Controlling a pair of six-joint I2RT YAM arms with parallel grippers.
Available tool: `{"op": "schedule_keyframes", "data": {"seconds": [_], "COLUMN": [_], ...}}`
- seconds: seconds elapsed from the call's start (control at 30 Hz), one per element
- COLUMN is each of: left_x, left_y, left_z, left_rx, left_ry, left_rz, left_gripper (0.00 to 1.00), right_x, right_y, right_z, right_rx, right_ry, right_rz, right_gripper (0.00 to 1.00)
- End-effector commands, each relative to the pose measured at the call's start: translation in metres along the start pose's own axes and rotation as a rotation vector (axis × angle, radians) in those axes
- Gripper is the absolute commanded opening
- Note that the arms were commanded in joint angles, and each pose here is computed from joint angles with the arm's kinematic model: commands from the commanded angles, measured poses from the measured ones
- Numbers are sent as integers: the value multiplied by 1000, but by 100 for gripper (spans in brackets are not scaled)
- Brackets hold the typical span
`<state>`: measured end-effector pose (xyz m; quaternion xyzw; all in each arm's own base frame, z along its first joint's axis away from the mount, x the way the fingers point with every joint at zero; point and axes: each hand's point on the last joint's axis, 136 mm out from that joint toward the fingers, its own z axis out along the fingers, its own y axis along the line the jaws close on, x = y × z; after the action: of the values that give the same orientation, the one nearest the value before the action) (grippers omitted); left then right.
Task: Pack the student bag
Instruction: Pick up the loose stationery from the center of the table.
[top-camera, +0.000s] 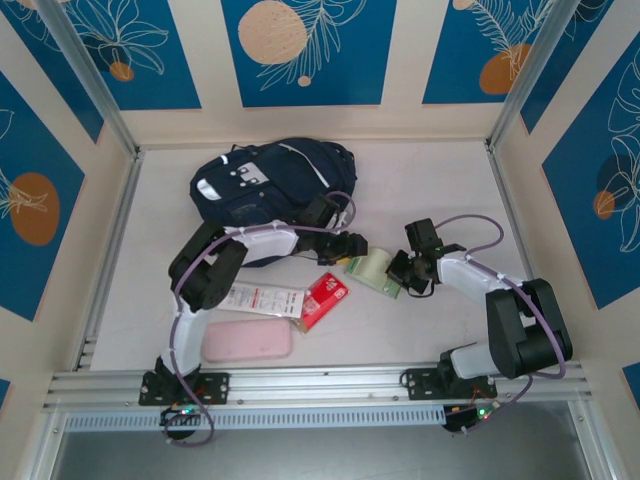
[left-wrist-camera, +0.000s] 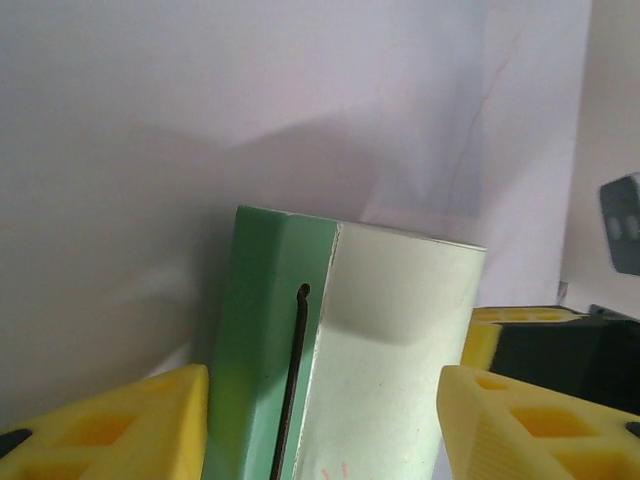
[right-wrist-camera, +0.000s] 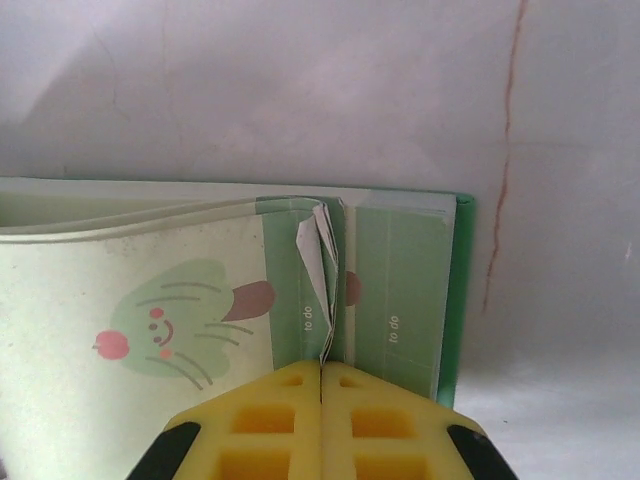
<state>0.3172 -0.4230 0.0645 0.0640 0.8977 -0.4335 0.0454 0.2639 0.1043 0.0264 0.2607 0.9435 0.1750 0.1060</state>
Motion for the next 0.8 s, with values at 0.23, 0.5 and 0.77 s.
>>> {"op": "schedule_keyframes", "data": {"seconds": [0.23,0.5,0.77], "left_x": [6,12,25], "left_y": [-89,-91,-68], "left_z": [-27,-11,10], "left_rx": [316,448,383], "left_ry": [27,105,166], "left_rz": [33,-41,-61], "left_gripper": [52,41,47], "right_x": [7,7,5], "right_y": [-11,-12,-11], "right_z": [6,5,4], "right_rx": [17,-1,-19], "right_ry": [28,32,31], "right_rz": [-6,3,12], "right_gripper": [0,0,0]}}
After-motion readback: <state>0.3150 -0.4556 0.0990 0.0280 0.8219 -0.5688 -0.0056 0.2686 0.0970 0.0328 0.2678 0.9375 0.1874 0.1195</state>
